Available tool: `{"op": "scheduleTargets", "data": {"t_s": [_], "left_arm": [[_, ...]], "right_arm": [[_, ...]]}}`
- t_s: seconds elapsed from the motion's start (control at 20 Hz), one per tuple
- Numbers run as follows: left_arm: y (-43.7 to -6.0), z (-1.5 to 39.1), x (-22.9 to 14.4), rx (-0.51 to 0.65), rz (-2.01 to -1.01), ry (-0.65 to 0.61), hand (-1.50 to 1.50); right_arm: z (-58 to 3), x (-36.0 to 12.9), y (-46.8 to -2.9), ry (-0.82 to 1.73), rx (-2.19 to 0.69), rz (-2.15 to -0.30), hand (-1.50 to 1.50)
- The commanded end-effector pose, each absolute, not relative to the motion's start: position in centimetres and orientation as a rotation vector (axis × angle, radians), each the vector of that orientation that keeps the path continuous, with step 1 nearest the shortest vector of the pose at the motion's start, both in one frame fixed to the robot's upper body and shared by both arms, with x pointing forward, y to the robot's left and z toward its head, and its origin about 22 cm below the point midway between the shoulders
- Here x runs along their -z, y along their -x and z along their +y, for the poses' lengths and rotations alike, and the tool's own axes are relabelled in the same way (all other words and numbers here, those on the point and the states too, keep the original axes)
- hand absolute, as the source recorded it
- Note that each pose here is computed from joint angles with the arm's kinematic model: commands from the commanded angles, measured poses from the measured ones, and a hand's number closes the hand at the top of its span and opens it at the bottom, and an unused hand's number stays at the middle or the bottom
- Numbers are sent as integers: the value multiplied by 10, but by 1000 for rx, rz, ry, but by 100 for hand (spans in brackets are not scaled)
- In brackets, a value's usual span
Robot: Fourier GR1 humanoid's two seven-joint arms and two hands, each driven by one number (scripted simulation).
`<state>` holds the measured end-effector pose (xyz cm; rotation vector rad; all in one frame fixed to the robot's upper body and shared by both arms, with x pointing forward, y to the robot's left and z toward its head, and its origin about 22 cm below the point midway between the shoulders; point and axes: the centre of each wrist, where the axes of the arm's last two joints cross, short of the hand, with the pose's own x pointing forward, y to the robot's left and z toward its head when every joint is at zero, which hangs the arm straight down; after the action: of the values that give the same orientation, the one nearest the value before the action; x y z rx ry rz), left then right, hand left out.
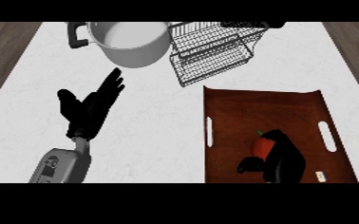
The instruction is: Pick the bell pepper from the tray and place it in the tiered basket
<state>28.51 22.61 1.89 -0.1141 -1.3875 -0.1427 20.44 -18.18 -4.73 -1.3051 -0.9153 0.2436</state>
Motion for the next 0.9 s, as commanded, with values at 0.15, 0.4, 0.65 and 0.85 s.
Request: {"op": "scheduleTargets", "data": {"t_s": [0.15,0.4,0.65,0.85], "left_arm": [[-287,211,-22,205,-1392,163,0],[-290,216,-29,164,-1391,126,0],[-290,217,-38,149,-1373,120,0],[-296,241,-29,111,-1391,87,0]], "right_arm": [[-222,47,-209,1134,-929,-980,150],[-280,-22,-241,896,-995,-1209,150],[-323,-96,-260,755,-835,-1388,150],[-336,-156,-253,738,-775,-1555,150]]}}
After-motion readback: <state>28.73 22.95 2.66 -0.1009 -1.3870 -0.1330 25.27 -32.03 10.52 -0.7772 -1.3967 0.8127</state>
